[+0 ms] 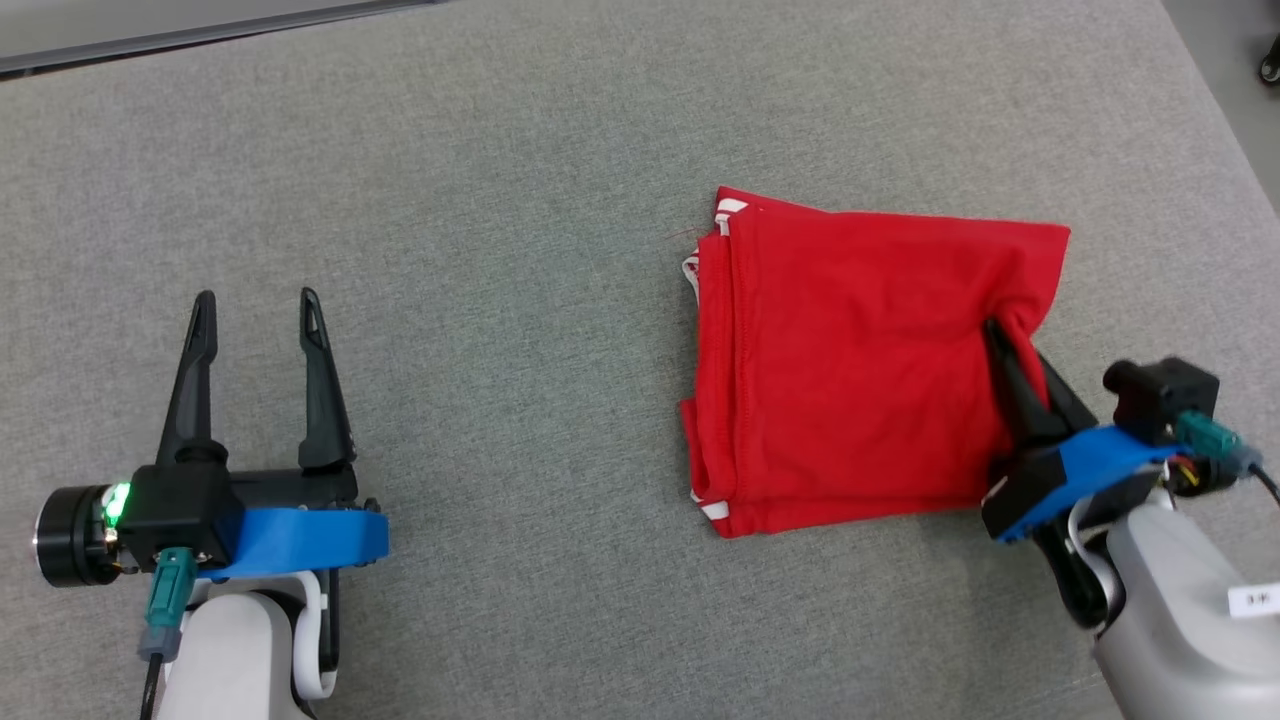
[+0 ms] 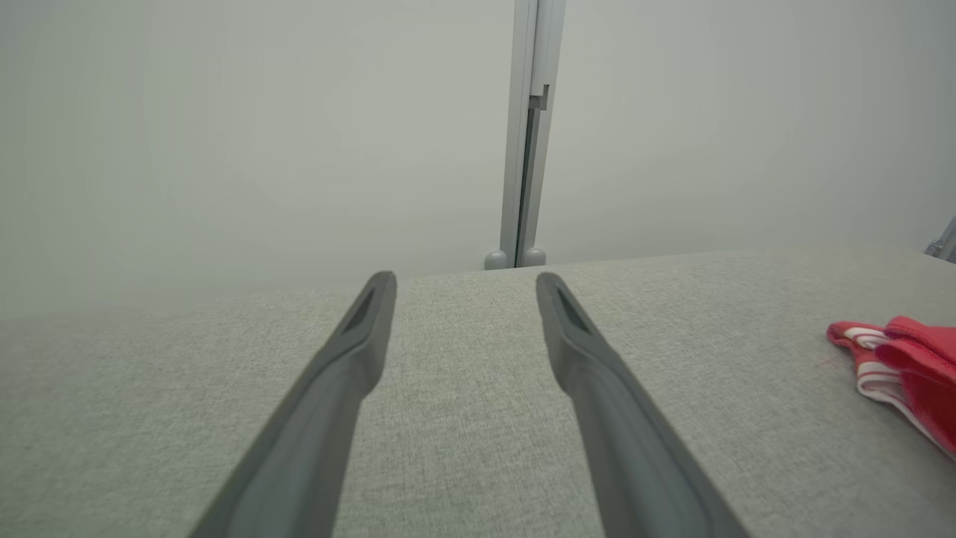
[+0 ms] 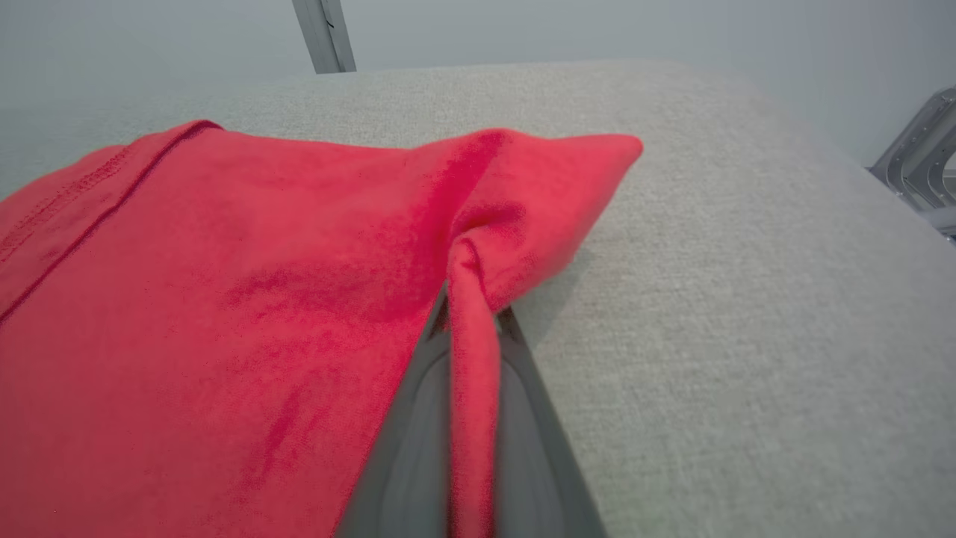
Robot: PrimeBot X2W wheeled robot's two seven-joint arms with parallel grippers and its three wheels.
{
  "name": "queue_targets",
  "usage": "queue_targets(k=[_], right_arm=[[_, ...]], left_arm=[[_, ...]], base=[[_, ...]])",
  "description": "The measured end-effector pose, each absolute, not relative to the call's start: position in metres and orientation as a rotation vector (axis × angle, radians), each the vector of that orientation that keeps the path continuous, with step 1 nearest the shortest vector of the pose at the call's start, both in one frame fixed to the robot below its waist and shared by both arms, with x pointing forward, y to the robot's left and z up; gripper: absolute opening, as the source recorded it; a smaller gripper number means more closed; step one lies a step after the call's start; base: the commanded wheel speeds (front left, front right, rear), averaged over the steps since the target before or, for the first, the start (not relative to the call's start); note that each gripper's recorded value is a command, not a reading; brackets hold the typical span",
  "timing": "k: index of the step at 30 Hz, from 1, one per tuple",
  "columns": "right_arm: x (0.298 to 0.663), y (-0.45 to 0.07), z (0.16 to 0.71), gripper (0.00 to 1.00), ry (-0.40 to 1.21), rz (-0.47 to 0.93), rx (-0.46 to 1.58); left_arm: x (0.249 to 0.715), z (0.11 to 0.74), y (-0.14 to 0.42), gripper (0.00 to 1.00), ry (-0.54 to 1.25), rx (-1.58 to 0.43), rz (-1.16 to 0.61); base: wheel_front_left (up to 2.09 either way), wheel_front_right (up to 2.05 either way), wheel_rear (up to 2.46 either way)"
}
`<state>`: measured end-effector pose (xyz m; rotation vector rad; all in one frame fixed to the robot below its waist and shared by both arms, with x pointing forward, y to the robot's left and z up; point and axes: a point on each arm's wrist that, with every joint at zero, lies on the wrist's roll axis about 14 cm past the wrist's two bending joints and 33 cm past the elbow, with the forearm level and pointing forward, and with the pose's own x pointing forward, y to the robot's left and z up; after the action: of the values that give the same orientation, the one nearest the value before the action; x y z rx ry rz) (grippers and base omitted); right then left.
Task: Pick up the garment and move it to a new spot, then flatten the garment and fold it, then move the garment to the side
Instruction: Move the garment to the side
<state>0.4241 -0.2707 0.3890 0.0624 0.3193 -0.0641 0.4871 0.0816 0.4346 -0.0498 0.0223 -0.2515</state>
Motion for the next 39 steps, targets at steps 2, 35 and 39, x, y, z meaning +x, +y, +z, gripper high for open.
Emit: queue_targets(k=[2,35,39], right_arm=[[0.436,-0.268,0.397,0.00,0.295,-0.037,0.035],[0.564,-0.410,0.449,0.00,0.341,-0.148,-0.403],[0.568,-0.412,0.447,1.00,0.349,-0.157,-0.404]], left_arm=[[0.490,0.435,0.083,1.00,0.018,-0.045,-0.247],[0.513,0.396,0.115,1.00,0.050,0.010,-0.193],[0.513,0.396,0.116,1.00,0.050,0.013,-0.188]], base=[[0.00,0.00,0.00],[0.00,0.00,0.00],[0.00,0.00,0.00]])
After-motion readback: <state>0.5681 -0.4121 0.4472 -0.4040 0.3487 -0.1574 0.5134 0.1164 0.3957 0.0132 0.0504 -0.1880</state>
